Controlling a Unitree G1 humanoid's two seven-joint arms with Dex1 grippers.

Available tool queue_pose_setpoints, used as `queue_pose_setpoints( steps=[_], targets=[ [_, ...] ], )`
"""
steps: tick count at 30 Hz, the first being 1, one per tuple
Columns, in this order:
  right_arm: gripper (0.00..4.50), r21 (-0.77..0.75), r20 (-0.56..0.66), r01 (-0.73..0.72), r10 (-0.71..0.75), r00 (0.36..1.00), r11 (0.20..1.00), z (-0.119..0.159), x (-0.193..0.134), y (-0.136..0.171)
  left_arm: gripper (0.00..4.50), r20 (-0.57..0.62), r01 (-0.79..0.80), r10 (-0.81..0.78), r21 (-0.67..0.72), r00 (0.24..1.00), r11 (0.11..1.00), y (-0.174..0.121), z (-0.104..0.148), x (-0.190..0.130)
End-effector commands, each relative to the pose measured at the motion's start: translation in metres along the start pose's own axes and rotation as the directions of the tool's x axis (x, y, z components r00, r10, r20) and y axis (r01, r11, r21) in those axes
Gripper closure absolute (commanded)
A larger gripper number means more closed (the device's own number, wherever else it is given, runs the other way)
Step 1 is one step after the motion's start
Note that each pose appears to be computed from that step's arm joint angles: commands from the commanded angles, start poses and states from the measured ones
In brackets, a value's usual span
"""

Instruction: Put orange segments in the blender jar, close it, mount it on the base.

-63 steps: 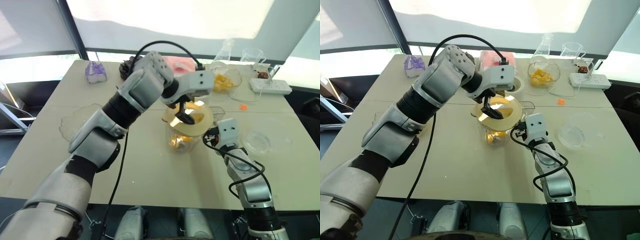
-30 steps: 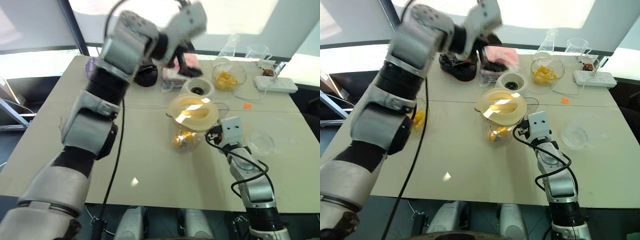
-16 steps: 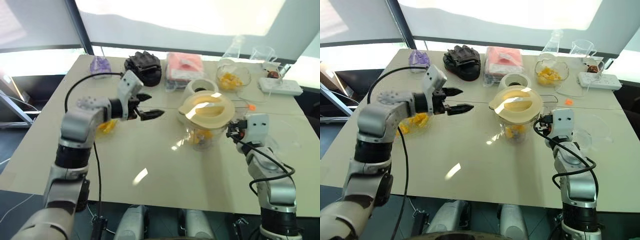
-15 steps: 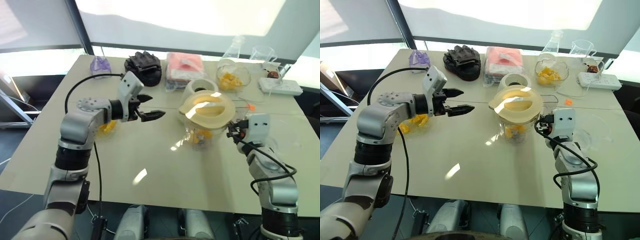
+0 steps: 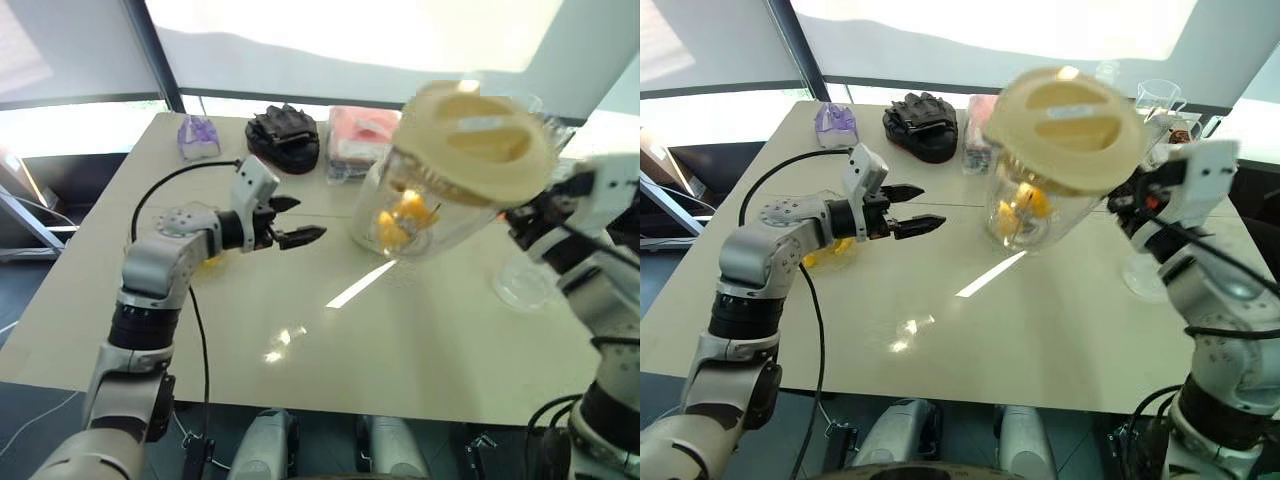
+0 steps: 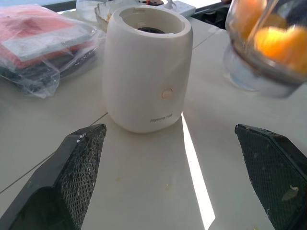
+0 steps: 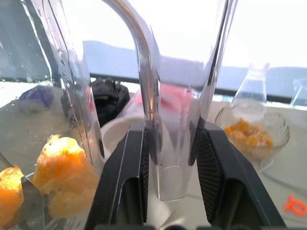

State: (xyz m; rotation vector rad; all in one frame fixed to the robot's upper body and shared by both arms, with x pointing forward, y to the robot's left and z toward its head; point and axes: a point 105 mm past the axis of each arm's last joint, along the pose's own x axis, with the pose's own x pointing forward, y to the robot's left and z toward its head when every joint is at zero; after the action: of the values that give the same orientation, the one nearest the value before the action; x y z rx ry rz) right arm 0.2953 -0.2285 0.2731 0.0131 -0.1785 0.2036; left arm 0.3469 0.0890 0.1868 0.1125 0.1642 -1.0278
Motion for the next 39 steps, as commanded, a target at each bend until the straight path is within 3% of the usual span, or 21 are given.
queue_pose_setpoints(
  steps=[1, 4, 8, 21, 31, 39],
  targets=[
    [3.62, 0.008, 0.082, 0.038, -0.039, 0.996, 0.999, 0.034, 0.004, -0.012, 0.0, 0.04, 0.031, -0.033, 0.034, 0.999, 0.999, -0.007, 0.01, -0.002],
    [3.62, 0.056, 0.102, 0.071, -0.077, 0.992, 0.996, 0.056, 0.03, -0.024, 0.0, 0.078, 0.048, -0.048, 0.01, 0.996, 0.999, -0.012, 0.016, -0.001],
    [3.62, 0.064, 0.089, 0.088, -0.094, 0.992, 0.994, 0.062, 0.056, -0.032, 0.0, 0.08, 0.05, -0.05, 0.008, 0.996, 0.999, -0.014, 0.016, 0.002],
    [3.62, -0.001, -0.027, 0.08, -0.08, 0.996, 0.997, 0.031, 0.123, -0.035, 0.0, 0.138, -0.028, 0.029, -0.007, 0.99, 1.0, -0.008, 0.029, -0.014],
    [3.62, 0.002, -0.065, 0.051, -0.051, 0.997, 0.999, 0.016, 0.139, -0.026, 0.0, 0.139, -0.065, 0.066, -0.016, 0.988, 0.998, -0.005, 0.03, -0.021],
    [3.62, -0.013, -0.11, 0.016, -0.018, 0.994, 1.0, 0.005, 0.132, -0.012, 0.0, 0.136, -0.078, 0.08, -0.017, 0.988, 0.997, -0.006, 0.029, -0.022]
  ],
)
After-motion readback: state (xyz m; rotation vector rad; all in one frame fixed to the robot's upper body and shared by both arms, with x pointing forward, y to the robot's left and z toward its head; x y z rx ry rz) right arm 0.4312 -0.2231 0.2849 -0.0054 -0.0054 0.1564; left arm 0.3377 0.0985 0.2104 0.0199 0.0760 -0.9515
